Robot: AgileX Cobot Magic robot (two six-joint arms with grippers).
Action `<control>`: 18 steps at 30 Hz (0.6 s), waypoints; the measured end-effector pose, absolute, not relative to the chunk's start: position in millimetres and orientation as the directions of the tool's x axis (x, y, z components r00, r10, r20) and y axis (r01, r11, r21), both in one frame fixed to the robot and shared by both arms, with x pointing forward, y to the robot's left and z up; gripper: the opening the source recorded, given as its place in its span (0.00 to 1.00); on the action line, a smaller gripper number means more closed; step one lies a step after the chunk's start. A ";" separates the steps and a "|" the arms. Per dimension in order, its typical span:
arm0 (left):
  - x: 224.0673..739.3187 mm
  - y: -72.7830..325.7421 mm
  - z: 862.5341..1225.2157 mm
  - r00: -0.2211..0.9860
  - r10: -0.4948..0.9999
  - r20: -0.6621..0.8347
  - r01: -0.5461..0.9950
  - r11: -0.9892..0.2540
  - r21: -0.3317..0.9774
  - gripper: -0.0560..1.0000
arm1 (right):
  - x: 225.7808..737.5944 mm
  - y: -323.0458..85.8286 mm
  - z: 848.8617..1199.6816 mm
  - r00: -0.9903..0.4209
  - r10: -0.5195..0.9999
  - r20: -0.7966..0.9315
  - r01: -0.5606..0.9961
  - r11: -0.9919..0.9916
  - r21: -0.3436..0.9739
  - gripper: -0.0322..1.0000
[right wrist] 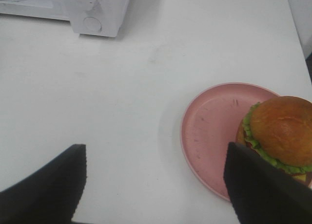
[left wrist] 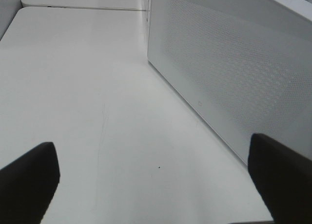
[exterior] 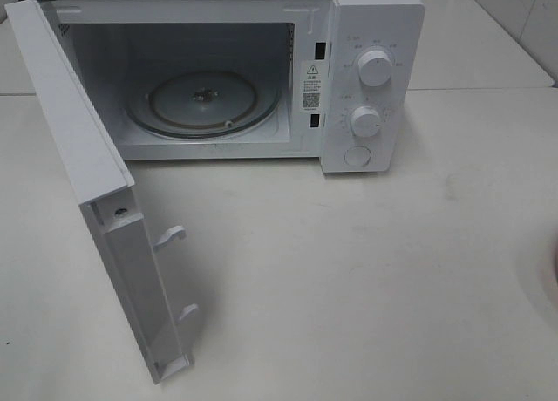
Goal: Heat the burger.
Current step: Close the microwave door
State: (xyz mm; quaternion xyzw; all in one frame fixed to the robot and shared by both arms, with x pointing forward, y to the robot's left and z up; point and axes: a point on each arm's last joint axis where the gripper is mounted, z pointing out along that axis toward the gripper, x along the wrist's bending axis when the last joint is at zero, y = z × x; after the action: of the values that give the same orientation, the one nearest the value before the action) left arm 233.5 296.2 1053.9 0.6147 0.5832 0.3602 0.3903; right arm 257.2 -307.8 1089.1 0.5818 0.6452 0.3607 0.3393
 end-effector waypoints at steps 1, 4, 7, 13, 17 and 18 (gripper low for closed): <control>233.5 296.2 1053.9 0.060 0.998 -0.012 0.436 -0.015 0.900 0.97 | 257.2 -307.8 1089.1 -0.093 0.996 -0.018 0.506 0.063 0.860 0.77; 233.5 296.2 1053.9 0.060 0.998 -0.012 0.436 -0.015 0.900 0.97 | 248.2 -309.1 1068.6 -0.033 0.999 0.001 0.471 0.015 0.882 0.77; 233.5 296.2 1053.9 0.060 0.998 -0.012 0.436 -0.015 0.900 0.97 | 245.2 -308.8 1062.3 -0.023 1.000 0.006 0.467 0.006 0.884 0.77; 233.5 296.2 1053.9 0.060 0.998 -0.012 0.436 -0.015 0.900 0.97 | 234.4 -308.8 1057.0 0.011 1.000 0.012 0.423 -0.015 0.906 0.77; 233.5 296.2 1053.9 0.060 0.998 -0.012 0.436 -0.015 0.900 0.97 | 233.6 -308.4 1056.9 0.031 0.999 0.010 0.419 -0.022 0.908 0.77; 233.5 296.2 1053.9 0.060 0.998 -0.012 0.436 -0.015 0.900 0.97 | 233.6 -308.4 1056.9 0.031 0.999 0.010 0.419 -0.022 0.908 0.77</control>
State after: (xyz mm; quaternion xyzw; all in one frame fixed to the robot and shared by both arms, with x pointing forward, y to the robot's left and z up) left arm 233.5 296.2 1053.9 0.6147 0.5832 0.3602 0.3903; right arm 233.6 -308.4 1056.9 0.6066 0.5847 0.3780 0.3837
